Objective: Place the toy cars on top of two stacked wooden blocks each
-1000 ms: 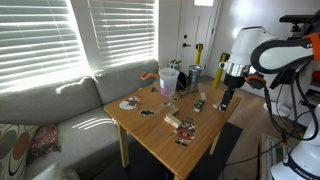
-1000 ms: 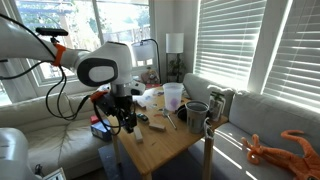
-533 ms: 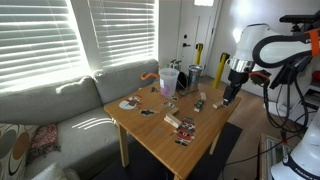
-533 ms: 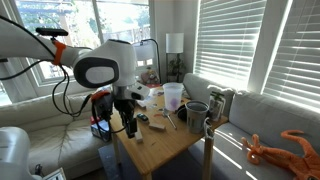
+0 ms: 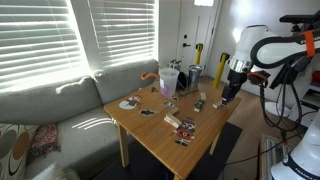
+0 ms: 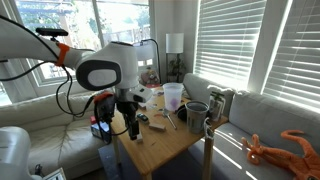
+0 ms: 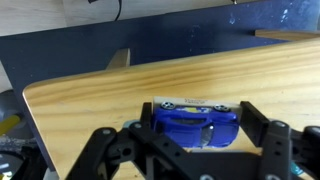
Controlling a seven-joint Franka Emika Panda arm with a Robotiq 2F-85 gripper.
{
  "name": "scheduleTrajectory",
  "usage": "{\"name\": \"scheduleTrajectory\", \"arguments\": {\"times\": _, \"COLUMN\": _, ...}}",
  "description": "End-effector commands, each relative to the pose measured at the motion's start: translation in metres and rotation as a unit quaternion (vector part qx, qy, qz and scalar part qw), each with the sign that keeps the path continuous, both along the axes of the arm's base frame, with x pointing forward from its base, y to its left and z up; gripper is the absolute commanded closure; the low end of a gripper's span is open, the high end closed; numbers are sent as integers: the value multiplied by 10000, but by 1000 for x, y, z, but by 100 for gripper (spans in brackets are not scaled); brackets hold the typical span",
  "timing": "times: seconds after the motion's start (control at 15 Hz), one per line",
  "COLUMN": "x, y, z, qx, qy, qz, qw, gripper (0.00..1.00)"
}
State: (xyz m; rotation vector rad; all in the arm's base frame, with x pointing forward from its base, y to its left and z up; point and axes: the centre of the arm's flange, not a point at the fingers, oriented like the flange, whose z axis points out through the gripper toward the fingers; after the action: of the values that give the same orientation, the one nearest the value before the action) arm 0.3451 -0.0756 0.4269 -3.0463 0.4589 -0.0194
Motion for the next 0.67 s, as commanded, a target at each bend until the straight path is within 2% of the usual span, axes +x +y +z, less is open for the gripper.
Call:
{"name": "scheduleTrajectory", "arguments": {"times": 0.0, "x": 12, "y": -10, "z": -4, "qx": 2, "qy": -135, "qz": -143, "qw": 9998, "gripper": 39}}
{"name": "scheduleTrajectory", "arguments": {"times": 0.6, "x": 28, "y": -11, "z": -8, "qx": 18, "qy": -7, "qz": -179, "qw": 9998, "gripper": 39}}
